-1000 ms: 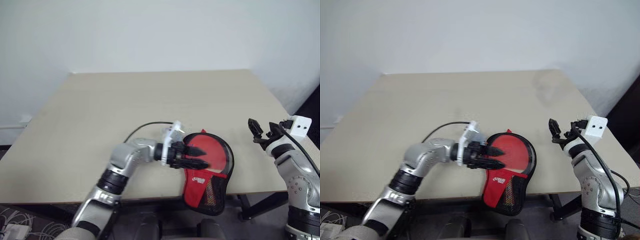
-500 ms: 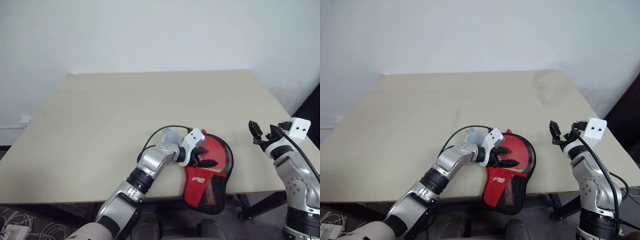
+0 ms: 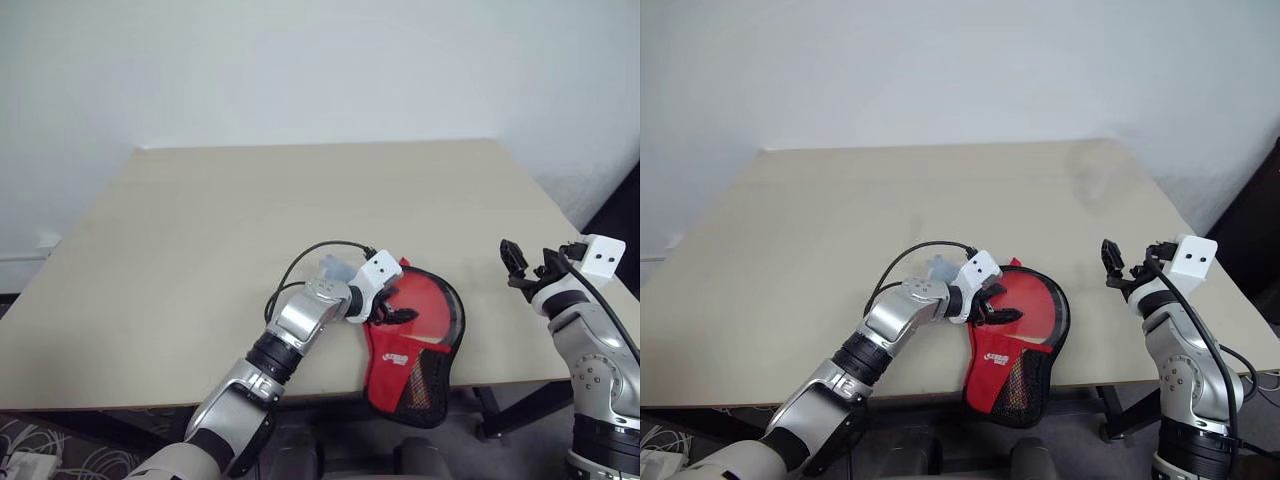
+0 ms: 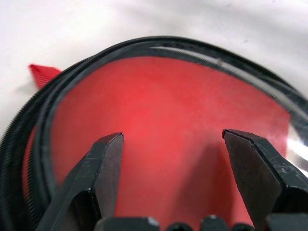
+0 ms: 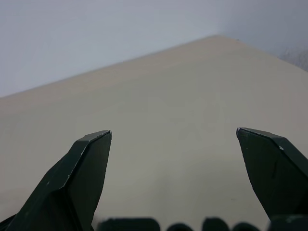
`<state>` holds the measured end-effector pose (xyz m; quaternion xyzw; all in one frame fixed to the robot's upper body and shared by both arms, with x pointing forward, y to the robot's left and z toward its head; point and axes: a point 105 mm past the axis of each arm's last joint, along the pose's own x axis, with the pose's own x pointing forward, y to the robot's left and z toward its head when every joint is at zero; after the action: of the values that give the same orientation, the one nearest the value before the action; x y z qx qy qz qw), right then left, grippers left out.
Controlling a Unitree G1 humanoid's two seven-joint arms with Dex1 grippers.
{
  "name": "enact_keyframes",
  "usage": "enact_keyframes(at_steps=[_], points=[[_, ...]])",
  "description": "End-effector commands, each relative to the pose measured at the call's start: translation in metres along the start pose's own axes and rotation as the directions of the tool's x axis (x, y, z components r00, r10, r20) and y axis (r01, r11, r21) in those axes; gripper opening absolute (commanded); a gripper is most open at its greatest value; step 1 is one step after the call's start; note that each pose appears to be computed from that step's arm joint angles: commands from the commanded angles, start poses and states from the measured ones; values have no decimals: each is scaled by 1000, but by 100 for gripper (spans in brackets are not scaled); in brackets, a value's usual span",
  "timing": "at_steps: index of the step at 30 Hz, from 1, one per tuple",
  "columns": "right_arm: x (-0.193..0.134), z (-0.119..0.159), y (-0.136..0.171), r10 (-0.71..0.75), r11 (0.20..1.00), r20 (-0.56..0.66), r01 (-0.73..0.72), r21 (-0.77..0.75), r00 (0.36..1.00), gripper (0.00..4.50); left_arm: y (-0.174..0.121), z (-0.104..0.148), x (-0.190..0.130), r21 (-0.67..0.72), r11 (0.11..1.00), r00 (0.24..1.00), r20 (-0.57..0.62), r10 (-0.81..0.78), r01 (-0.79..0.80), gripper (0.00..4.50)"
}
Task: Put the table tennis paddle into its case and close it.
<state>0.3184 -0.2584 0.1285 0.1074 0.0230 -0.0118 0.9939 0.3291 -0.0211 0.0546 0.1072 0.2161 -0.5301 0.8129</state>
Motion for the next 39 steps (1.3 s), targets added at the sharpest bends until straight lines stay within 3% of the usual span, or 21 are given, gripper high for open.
enact_keyframes(at_steps=[1,19,39], points=[[0,16,-2,-9,1000,61,10,-14,998,450,23,-14,-10,19,993,992,-58,115,-114,349],[0,14,-2,-18,1000,75,18,-7,997,450,64,-17,-31,107,943,936,-127,327,-315,349],[9,16,2,8,1000,86,-8,-2,996,450,80,-17,-51,166,902,891,-160,424,-399,349]])
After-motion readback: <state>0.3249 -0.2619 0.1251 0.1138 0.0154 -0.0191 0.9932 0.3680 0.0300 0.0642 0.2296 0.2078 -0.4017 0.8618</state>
